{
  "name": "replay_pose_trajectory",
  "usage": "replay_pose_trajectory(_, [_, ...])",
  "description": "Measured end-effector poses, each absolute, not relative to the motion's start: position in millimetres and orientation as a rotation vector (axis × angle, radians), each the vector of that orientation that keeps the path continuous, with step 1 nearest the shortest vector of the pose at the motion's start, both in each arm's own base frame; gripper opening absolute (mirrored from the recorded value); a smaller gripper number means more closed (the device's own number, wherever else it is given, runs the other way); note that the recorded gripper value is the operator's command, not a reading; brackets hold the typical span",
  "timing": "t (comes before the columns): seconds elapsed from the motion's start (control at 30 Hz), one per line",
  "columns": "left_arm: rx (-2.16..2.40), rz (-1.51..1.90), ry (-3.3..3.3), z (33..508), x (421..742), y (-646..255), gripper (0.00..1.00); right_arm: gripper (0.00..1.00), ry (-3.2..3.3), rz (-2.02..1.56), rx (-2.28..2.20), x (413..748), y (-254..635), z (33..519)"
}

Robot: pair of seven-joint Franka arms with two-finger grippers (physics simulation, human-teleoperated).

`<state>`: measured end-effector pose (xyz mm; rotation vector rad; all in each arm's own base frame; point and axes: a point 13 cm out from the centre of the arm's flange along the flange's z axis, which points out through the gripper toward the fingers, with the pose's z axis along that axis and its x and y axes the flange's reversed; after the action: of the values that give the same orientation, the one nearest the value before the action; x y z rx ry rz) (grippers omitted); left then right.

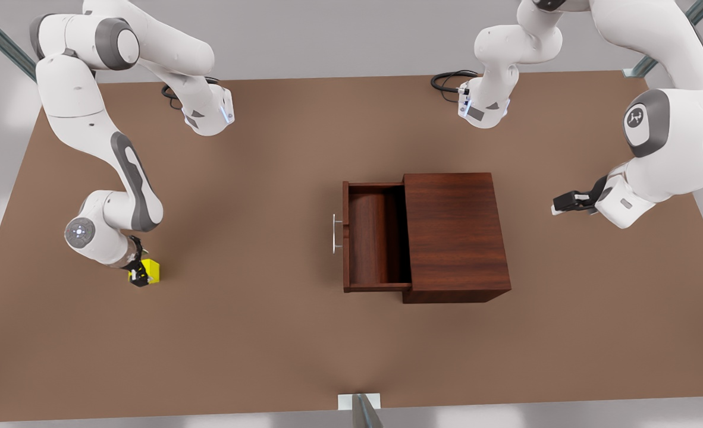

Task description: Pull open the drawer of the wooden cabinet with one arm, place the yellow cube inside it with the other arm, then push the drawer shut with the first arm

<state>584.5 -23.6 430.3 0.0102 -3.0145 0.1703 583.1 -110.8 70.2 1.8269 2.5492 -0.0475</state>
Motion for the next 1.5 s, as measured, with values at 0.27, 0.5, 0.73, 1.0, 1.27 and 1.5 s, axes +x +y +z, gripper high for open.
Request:
replay_pose_trajectory(0.27, [-0.067,0.175,-3.015,431,584,-24,1.00,1.00,2.550,-0.035,1.791,599,-115,68])
replay_pose_trajectory(0.5, [-0.112,0.178,-3.014,430,584,-25,1.00,1.00,2.563,-0.066,1.772,597,-131,57])
replay_pose_trajectory(0.73, [-0.147,0.179,-3.014,430,584,-27,1.00,0.95,2.584,-0.087,1.743,595,-135,51])
replay_pose_trajectory(1.0, [-0.169,0.181,-3.013,430,584,-27,1.00,0.49,2.574,-0.057,1.711,604,-131,65])
replay_pose_trajectory(1.27, [-0.184,0.181,-3.014,431,584,-26,1.00,0.46,2.600,0.093,1.555,662,-35,190])
replay_pose_trajectory(1.5, [-0.192,0.181,-3.011,430,583,-26,1.00,0.45,2.713,0.187,1.373,706,168,311])
